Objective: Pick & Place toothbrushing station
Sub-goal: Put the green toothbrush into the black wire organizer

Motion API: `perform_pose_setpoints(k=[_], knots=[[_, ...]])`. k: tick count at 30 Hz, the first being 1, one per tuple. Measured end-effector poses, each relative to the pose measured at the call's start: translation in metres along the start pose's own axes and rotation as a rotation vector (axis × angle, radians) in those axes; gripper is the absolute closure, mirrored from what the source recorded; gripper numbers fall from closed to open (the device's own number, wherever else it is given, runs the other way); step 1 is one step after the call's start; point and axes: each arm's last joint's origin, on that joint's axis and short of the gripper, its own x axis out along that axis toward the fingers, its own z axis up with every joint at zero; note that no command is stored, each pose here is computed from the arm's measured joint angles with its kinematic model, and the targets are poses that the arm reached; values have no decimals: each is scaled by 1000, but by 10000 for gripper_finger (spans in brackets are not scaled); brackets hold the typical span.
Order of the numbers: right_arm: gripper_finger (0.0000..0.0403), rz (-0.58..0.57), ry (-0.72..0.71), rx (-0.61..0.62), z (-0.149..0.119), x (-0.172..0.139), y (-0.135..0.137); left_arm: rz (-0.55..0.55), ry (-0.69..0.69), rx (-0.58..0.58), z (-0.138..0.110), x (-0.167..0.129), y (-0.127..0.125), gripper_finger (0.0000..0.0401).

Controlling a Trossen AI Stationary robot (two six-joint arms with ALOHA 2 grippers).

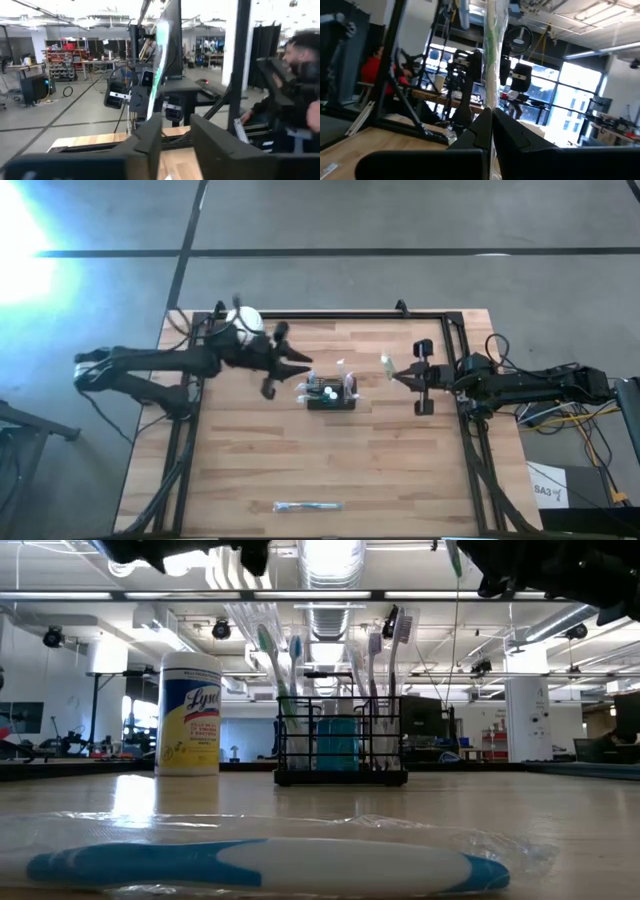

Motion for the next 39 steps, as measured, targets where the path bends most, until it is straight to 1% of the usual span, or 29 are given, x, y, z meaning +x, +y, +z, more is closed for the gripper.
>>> perform_pose_setpoints(k=[3,5,7,9,12,14,16,20,25,27,30,33,39], knots=[[394,-35,2,18,0,0,-1,-19,40,15,-5,23,2,248],[394,-46,5,23,0,0,-1,-30,29,37,-2,35,4,218],[394,-46,6,25,-1,0,-1,-36,12,69,2,45,6,194],[394,-46,6,27,-1,0,-1,-41,17,84,1,56,8,181],[394,-46,7,27,-1,0,-1,-53,39,77,-4,71,11,178],[394,-46,7,27,-1,0,-1,-58,21,82,0,80,13,180],[394,-47,6,27,-1,0,-1,-55,11,80,1,88,16,182],[394,-47,7,25,-1,0,-1,-49,27,72,-4,106,22,183],[394,-46,13,20,-2,1,-1,-40,6,64,-3,124,28,183],[394,-53,15,18,-2,1,-1,-38,16,57,-7,131,31,183],[394,-77,18,18,-3,1,-2,-29,24,36,-12,139,34,183],[394,-79,18,17,-3,1,-2,8,15,22,-12,145,37,183],[394,-90,31,15,-6,3,-2,16,23,11,-18,155,41,183]])
